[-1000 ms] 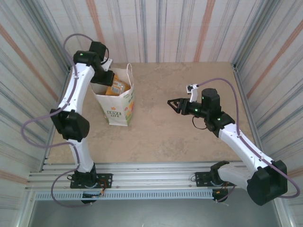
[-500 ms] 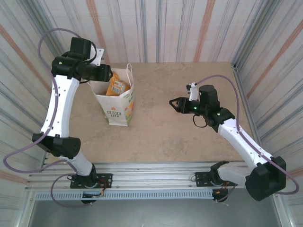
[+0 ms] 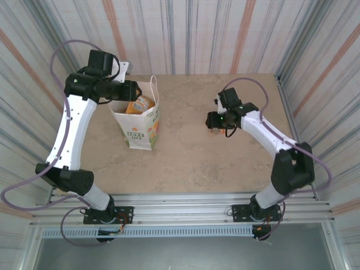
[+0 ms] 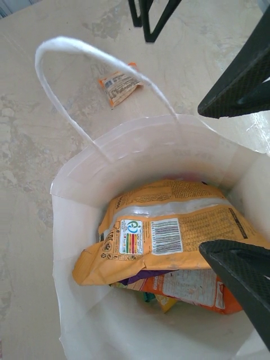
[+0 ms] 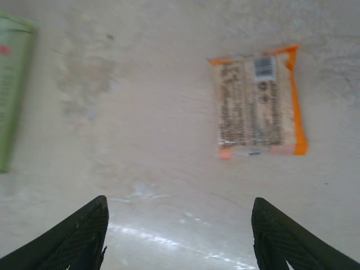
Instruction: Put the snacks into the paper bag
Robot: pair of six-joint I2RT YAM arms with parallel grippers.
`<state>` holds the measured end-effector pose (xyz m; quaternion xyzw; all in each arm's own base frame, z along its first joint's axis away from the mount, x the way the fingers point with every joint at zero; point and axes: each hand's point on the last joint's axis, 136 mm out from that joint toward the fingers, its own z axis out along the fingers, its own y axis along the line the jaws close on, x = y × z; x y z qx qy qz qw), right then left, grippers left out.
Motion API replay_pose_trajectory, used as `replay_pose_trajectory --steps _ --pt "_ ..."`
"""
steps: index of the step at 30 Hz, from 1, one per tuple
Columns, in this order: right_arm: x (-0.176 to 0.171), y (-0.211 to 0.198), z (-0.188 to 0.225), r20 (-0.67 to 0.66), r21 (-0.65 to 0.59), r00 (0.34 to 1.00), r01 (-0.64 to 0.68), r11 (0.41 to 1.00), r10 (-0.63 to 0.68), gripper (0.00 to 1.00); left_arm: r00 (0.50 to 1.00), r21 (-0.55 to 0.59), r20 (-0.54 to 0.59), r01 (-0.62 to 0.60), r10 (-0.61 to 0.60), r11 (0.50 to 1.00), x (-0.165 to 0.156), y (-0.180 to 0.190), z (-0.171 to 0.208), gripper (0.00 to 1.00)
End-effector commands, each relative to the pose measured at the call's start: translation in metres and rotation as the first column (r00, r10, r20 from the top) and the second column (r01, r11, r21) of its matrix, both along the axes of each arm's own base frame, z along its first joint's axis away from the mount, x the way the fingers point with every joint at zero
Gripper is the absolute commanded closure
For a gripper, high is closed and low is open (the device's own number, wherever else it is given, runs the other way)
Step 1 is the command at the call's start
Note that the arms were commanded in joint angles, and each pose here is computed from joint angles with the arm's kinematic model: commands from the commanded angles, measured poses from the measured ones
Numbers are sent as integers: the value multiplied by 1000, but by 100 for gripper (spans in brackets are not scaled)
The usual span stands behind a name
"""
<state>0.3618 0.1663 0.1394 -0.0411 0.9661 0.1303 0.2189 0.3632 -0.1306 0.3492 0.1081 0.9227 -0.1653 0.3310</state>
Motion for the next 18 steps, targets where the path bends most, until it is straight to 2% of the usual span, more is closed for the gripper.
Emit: replay_pose_trajectory --steps 1,5,8,14,18 --pt "-1 -20 -28 -119 -165 993 -46 985 26 28 1000 -21 23 -5 6 1000 -8 1 10 39" --pt "16 -25 -50 -166 -234 985 -74 969 36 21 1000 -18 19 -12 12 1000 -9 2 9 39" --pt "28 -27 -62 -184 -240 982 -85 967 41 17 1000 -17 17 -16 16 1000 -10 3 8 39" --pt "42 -33 -91 -249 -246 968 -103 964 40 17 1000 -6 4 -17 17 1000 -8 4 2 39" --pt "46 -23 -103 -271 -207 960 -136 969 77 18 1000 -11 0 -17 17 1000 -5 3 1 39"
